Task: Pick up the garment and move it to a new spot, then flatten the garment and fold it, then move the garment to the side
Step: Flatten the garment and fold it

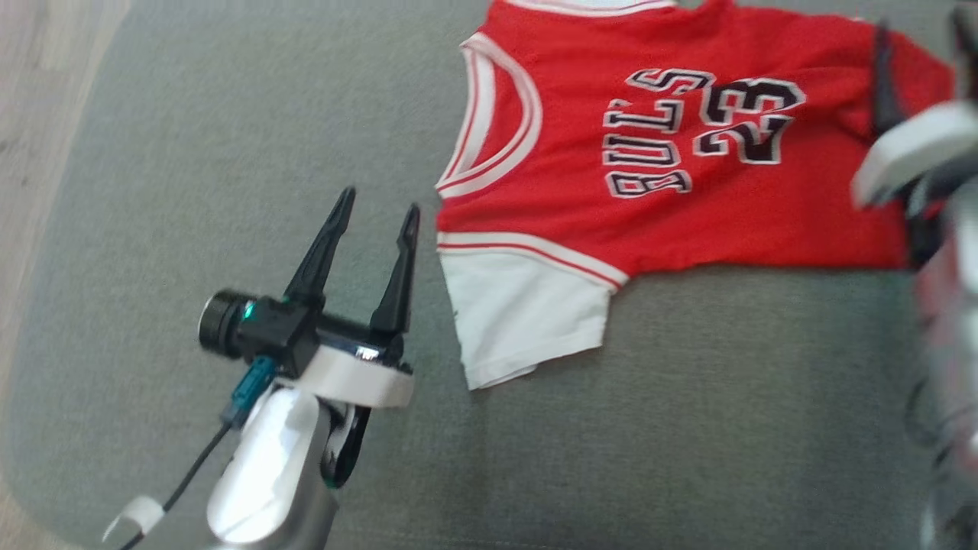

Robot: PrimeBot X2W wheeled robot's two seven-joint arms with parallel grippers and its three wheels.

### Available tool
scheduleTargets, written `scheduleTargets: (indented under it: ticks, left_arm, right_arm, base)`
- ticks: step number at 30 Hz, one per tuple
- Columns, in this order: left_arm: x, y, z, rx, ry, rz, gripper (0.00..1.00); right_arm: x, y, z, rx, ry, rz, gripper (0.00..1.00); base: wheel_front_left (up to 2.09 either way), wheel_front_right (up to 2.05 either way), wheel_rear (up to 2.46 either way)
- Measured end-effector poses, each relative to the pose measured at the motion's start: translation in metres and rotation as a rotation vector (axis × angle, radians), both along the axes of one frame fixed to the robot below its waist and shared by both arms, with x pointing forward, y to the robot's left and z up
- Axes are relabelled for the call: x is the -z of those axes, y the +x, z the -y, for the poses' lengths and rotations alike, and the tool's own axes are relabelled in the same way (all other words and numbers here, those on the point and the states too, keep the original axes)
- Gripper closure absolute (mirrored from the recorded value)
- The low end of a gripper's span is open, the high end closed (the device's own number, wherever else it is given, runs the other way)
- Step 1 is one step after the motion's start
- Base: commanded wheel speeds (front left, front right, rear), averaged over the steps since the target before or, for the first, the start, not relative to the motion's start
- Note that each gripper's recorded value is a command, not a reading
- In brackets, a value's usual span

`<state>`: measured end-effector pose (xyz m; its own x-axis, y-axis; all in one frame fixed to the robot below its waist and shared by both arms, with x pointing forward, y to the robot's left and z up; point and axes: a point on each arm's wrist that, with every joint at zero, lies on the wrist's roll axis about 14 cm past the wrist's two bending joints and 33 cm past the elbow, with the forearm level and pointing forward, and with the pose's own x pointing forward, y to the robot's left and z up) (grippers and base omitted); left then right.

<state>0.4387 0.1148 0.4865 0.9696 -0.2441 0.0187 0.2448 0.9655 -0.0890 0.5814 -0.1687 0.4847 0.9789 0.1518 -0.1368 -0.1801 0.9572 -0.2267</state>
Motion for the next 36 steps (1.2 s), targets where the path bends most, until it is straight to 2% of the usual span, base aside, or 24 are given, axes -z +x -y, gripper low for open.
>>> scheduleTargets:
  ticks: [6, 10, 13, 16, 23, 36]
  left_arm:
    - [0.017, -0.016, 0.016, 0.038, -0.008, -0.058, 0.00]
    - [0.025, -0.023, 0.024, 0.060, -0.007, -0.082, 0.00]
    - [0.031, -0.028, 0.031, 0.079, -0.008, -0.104, 0.00]
    - [0.039, -0.032, 0.036, 0.088, -0.009, -0.130, 0.00]
    - [0.049, -0.034, 0.048, 0.122, -0.009, -0.175, 0.00]
    - [0.121, -0.064, 0.057, 0.193, 0.105, -0.513, 0.00]
  right_arm:
    - [0.005, -0.059, -0.002, 0.064, 0.184, 0.049, 0.00]
    - [0.009, -0.095, 0.010, 0.109, 0.236, 0.071, 0.00]
    - [0.025, -0.136, 0.025, 0.157, 0.261, 0.043, 0.00]
    - [0.039, -0.166, 0.022, 0.166, 0.326, 0.005, 0.00]
    - [0.020, -0.169, 0.018, 0.150, 0.340, 0.062, 0.00]
    - [0.026, -0.176, 0.029, 0.188, 0.356, 0.048, 0.00]
  base:
    - [0.00, 0.00, 0.00]
    - [0.00, 0.00, 0.00]
    - [0.00, 0.00, 0.00]
    - [0.00, 0.00, 0.00]
    - [0.00, 0.00, 0.00]
    - [0.00, 0.00, 0.00]
